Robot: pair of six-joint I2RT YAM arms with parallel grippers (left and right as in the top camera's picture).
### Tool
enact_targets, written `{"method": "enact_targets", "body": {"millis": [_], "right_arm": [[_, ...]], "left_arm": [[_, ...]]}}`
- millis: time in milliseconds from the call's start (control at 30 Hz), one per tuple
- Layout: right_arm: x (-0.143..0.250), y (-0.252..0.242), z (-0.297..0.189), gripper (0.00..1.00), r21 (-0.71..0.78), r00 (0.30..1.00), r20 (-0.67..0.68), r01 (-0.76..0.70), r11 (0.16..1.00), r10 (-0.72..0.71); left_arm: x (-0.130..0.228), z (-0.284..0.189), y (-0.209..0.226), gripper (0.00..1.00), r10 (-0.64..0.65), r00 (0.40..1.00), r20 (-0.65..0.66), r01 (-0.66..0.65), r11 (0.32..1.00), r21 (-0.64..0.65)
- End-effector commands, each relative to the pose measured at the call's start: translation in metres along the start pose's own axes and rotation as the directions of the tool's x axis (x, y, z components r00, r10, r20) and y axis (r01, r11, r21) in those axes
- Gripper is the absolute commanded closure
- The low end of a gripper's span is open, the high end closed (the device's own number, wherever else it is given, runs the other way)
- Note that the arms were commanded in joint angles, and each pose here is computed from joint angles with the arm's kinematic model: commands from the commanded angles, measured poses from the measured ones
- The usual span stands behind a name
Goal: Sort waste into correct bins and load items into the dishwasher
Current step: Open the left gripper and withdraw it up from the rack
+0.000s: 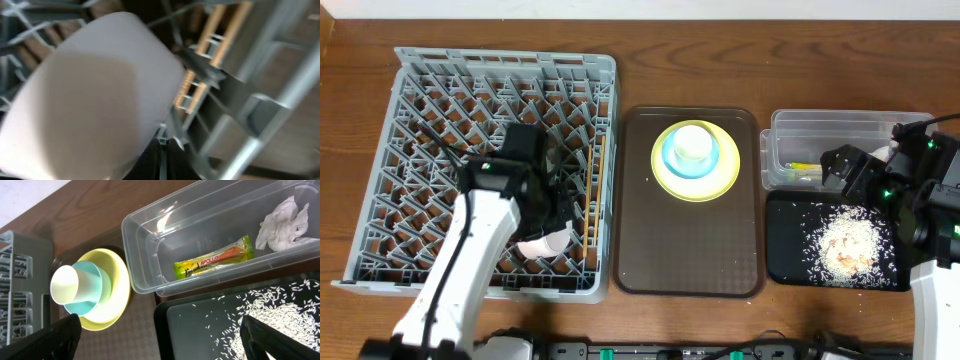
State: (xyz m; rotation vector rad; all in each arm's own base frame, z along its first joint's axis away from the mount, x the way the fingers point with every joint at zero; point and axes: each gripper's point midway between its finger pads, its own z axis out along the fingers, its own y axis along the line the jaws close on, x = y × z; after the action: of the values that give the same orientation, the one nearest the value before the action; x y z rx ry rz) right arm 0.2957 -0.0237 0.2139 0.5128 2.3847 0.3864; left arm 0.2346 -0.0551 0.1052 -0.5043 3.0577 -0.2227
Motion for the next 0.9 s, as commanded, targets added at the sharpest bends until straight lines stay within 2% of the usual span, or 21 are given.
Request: {"method": "enact_targets", "body": {"millis": [0,167,367,433,467,600,733,767,867], "right_arm": [[-0.003,0.002,-0.004,0.01,-0.008,1.000,0.012,0.006,1.000,-0.006],[-0.003,0.002,-0.004,0.01,-0.008,1.000,0.012,0.006,1.000,-0.006],[-0.003,0.002,-0.004,0.01,-0.008,1.000,0.012,0.006,1.000,-0.006],[-0.003,0.002,-0.004,0.01,-0.008,1.000,0.012,0.006,1.000,-0.006],[-0.003,0.002,-0.004,0.01,-0.008,1.000,0.012,0.006,1.000,-0.006],[-0.003,0.002,-0.004,0.01,-0.008,1.000,0.012,0.006,1.000,-0.006],[-0.003,0.002,-0.004,0.01,-0.008,1.000,0.012,0.006,1.000,-0.006],[-0.003,0.002,-0.004,0.01,-0.008,1.000,0.012,0.006,1.000,-0.006],[-0.003,0.002,-0.004,0.01,-0.008,1.000,0.012,0.006,1.000,-0.006]], "left_arm": [[-0.009,0.004,0.032,0.92,-0.063,0.996,0.056,0.073,0.980,-0.184],[-0.021,-0.013,0.061,0.92,-0.149,0.970,0.191,0.206,0.923,-0.325],[-0.037,-0.044,0.051,0.92,-0.148,0.946,0.287,0.226,0.938,-0.263],[-0.039,-0.053,0.041,0.79,-0.155,0.941,0.299,0.221,0.954,-0.203],[-0.040,-0.061,0.030,0.72,-0.155,0.941,0.302,0.206,0.967,-0.148],[-0.046,-0.087,-0.002,0.60,-0.099,0.947,0.306,0.105,0.994,-0.003],[-0.049,-0.116,-0.041,0.57,-0.041,0.948,0.314,-0.008,0.988,0.153],[-0.050,-0.128,-0.058,0.51,0.027,0.942,0.336,-0.090,0.980,0.175],[-0.054,-0.147,-0.082,0.49,0.086,0.930,0.358,-0.160,0.970,0.185]]}}
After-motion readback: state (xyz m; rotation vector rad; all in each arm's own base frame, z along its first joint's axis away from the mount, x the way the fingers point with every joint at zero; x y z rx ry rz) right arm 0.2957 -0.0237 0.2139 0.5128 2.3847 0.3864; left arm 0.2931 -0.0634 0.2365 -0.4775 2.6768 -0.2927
